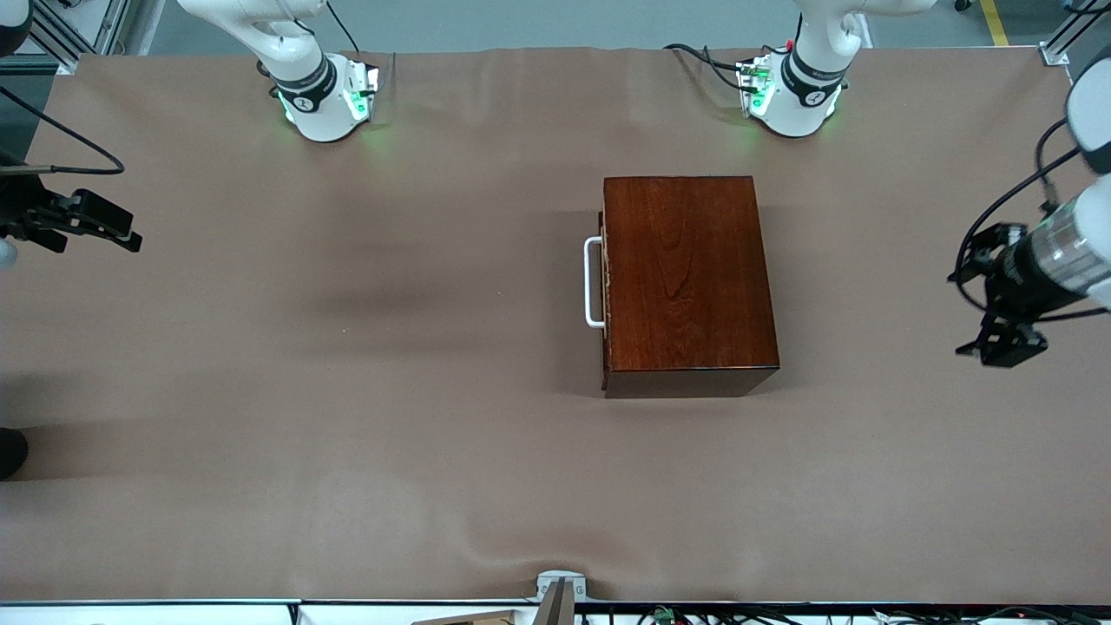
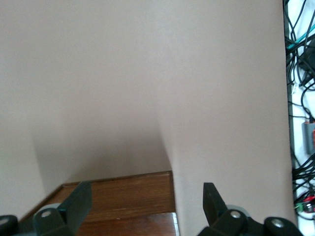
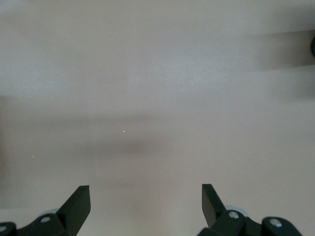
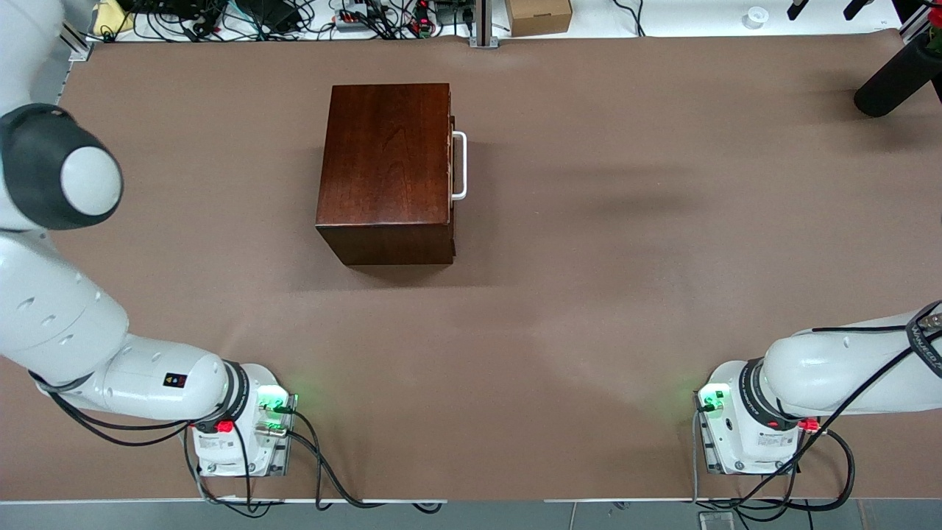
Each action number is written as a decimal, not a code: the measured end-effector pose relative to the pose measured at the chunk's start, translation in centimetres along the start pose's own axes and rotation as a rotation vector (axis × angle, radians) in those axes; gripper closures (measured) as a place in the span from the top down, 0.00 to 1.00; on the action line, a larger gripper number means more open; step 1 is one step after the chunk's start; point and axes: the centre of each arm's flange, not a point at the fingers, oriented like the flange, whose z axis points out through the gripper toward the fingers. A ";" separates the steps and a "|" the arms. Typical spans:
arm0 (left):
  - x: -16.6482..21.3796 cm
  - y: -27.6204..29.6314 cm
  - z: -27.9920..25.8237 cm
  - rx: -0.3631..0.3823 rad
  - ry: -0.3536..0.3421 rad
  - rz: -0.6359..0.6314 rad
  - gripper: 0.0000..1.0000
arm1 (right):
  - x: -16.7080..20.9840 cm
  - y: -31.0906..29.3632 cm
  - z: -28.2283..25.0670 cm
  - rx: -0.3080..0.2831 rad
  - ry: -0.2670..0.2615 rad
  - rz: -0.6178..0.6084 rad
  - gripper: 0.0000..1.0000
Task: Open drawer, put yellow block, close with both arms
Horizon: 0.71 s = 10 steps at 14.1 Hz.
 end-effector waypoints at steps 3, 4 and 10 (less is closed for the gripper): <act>1.1 -2.5 -0.8 0.005 -0.008 0.106 1.00 | 0.0 0.0 0.0 0.000 0.000 0.000 1.00; 1.3 -3.1 -1.0 0.006 -0.010 0.147 1.00 | 0.0 0.0 0.0 0.000 0.000 0.000 1.00; 0.8 -6.1 -1.5 0.012 -0.023 0.444 1.00 | 0.0 0.0 0.0 0.000 0.000 0.000 1.00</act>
